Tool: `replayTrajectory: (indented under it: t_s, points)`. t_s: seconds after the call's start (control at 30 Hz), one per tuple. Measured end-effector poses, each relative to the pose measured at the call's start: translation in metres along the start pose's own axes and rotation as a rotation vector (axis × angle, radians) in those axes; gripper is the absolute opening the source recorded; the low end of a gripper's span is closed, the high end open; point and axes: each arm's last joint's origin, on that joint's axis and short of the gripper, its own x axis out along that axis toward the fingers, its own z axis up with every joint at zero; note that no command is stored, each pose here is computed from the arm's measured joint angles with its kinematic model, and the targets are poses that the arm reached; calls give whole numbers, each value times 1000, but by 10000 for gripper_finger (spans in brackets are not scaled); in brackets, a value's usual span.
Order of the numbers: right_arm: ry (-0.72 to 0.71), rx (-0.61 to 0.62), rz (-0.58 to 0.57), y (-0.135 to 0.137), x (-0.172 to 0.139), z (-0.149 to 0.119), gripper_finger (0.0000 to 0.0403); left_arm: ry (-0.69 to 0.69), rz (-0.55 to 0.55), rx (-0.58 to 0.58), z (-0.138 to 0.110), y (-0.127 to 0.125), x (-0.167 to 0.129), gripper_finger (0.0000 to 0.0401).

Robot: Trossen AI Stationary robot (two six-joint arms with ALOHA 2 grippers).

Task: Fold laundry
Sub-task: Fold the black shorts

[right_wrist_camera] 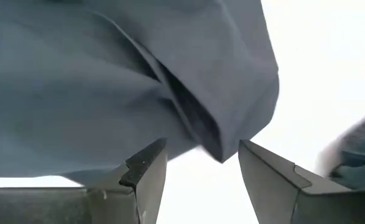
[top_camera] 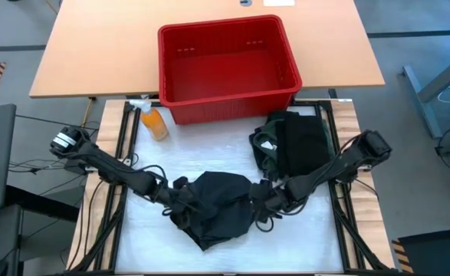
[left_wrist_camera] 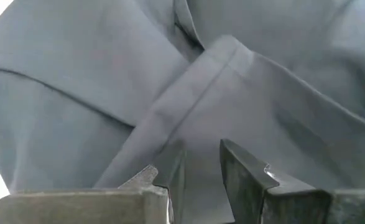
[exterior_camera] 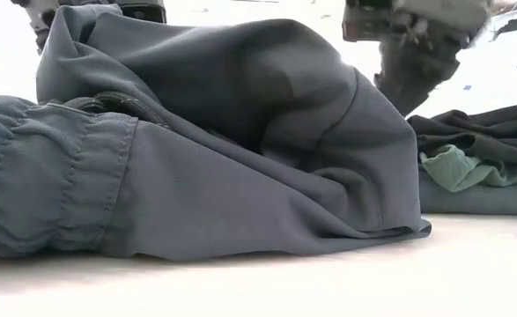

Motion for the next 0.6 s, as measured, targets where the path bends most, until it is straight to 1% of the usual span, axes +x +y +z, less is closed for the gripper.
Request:
replayTrajectory:
  t_s: [0.1,0.2,0.3,0.37,0.47,0.6]
  points:
    - [-37,-67,-65,2,4,-5,224,16,2,8,-3,-2,-1,86]
    - [-49,-83,-97,-2,6,-5,224,29,5,6,-6,-3,-1,86]
    - [-49,-86,-111,-7,9,-2,224,34,4,10,-8,-5,-1,86]
    - [-60,-85,-99,-8,12,2,221,38,7,2,-8,-4,-1,86]
    - [-48,-87,-88,-8,23,3,214,39,8,-9,-8,-4,-1,86]
    - [-27,-100,-108,-4,40,-1,202,42,6,-25,-10,-6,-2,86]
